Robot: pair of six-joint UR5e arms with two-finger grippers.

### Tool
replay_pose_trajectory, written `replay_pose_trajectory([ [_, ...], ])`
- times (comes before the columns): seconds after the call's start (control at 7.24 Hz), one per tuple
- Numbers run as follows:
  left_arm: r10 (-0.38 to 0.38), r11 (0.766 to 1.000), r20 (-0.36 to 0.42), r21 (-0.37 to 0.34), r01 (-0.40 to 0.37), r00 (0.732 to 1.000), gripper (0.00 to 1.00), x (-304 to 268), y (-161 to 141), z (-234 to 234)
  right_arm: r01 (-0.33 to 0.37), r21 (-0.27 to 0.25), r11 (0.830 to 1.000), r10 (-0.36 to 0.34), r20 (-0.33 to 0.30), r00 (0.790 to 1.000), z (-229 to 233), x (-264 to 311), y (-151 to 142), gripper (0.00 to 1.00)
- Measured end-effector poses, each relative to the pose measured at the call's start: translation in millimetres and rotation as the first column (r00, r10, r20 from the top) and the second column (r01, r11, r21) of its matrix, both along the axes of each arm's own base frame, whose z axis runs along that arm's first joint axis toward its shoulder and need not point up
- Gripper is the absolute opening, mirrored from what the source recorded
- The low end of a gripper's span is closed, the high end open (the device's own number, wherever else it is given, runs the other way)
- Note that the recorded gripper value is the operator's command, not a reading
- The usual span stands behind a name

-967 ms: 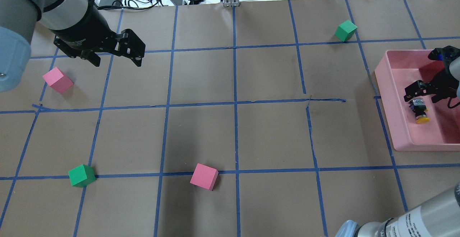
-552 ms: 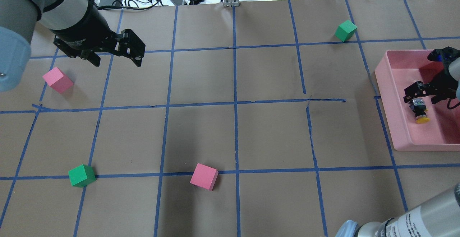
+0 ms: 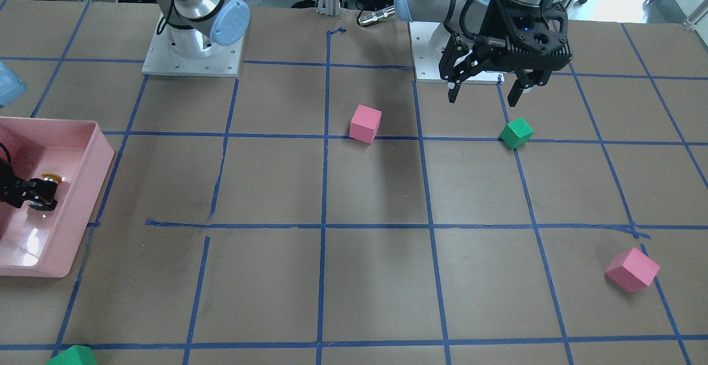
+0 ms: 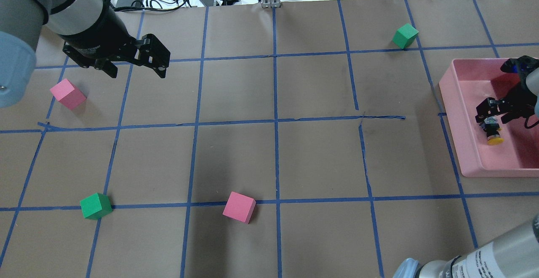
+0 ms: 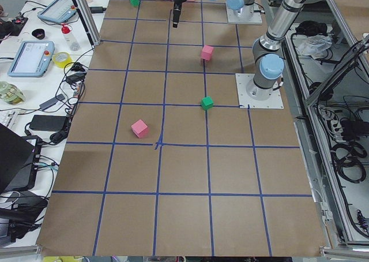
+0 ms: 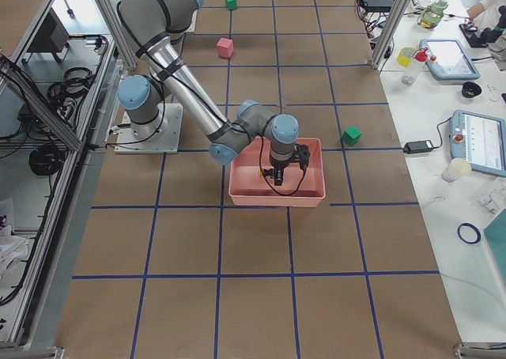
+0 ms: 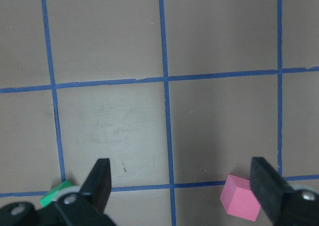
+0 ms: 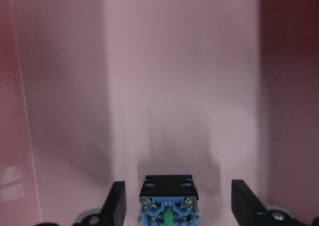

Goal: Align button upright
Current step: 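Lift the button out of the pink box with the right gripper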

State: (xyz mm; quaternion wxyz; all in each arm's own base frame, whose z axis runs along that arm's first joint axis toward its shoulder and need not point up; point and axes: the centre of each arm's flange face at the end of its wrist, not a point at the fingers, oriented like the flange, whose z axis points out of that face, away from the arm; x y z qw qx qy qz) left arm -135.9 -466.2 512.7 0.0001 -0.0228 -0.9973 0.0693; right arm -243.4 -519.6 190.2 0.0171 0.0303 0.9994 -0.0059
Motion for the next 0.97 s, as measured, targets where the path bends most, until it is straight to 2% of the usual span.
replay_pose_trajectory([
  [0.14,0.0,1.0,0.0,0.0,0.0,1.0,1.0,-0.1,0.0,0.0,-0.005,0.002,1.0,0.005,-0.001,1.0,-0.1,-0.1,0.2,0.28],
  [0.41,0.0,1.0,0.0,0.0,0.0,1.0,1.0,0.0,0.0,0.0,-0.023,0.003,1.0,0.023,-0.001,1.0,-0.5,-0.2,0.3,0.06],
  [0.55,0.0,1.0,0.0,0.0,0.0,1.0,1.0,0.2,-0.1,0.0,-0.033,0.007,0.999,0.033,-0.005,0.999,-0.5,-0.5,0.6,0.0],
  [0.97,0.0,1.0,0.0,0.0,0.0,1.0,1.0,0.0,0.0,0.0,-0.05,0.0,0.999,0.05,-0.028,0.998,10.1,-4.3,-1.9,0.0],
])
